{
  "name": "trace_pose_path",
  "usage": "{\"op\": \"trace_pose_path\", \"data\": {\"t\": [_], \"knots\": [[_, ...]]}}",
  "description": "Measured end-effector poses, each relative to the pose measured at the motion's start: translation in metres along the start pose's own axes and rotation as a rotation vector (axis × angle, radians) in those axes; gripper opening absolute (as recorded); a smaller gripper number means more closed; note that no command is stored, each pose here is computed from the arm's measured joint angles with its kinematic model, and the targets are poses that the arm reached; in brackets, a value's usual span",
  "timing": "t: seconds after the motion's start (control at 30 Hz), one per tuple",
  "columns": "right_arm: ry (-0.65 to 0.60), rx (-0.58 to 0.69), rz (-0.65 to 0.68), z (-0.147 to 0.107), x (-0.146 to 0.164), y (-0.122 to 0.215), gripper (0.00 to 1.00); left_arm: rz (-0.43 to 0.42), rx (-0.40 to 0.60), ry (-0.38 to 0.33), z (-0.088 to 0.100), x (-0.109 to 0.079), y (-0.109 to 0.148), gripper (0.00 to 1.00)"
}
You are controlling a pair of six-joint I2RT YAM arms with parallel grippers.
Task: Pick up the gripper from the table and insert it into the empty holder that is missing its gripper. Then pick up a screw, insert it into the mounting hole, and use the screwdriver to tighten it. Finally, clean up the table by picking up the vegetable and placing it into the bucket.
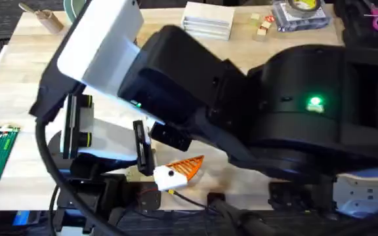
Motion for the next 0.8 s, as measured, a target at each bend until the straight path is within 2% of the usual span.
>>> {"op": "trace_pose_path", "data": {"t": [0.2,0.23,0.27,0.43,0.47,0.63,0.8], "knots": [[0.003,0.011,0.002,-0.001,0.001,-0.004,0.008,0.004,0.001,0.005,0.0,0.0,0.0,0.993],[-0.001,0.011,0.002,-0.001,0.001,-0.004,0.055,0.004,0.0,0.005,0.0,0.0,0.0,0.993],[-0.003,0.01,0.006,0.0,0.002,-0.004,0.153,0.007,0.0,0.005,0.0,0.001,0.0,0.993],[-0.019,0.011,-0.043,-0.002,-0.007,-0.001,0.888,0.014,0.001,0.013,-0.001,0.001,0.0,0.993],[-0.024,0.008,-0.048,-0.002,-0.009,0.001,0.93,0.016,0.0,0.01,-0.001,0.001,0.0,0.993],[-0.082,-0.022,-0.052,0.0,-0.014,0.008,0.953,0.015,-0.003,0.0,0.0,0.001,0.0,0.993],[-0.235,-0.015,-0.116,-0.006,-0.044,0.007,0.956,0.015,-0.003,0.0,0.0,0.001,0.0,0.993]]}}
Point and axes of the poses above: each hand's point on the last joint's axis, 136 mm out from that joint toward the fingers, its own y axis back along the fingers, its own x axis along the line the jaws close on, z = x × y, the point moved 10 cm from there along y, back along the fingers, and after that the axes turned 6 degrees about y, right-handed, at the moved point
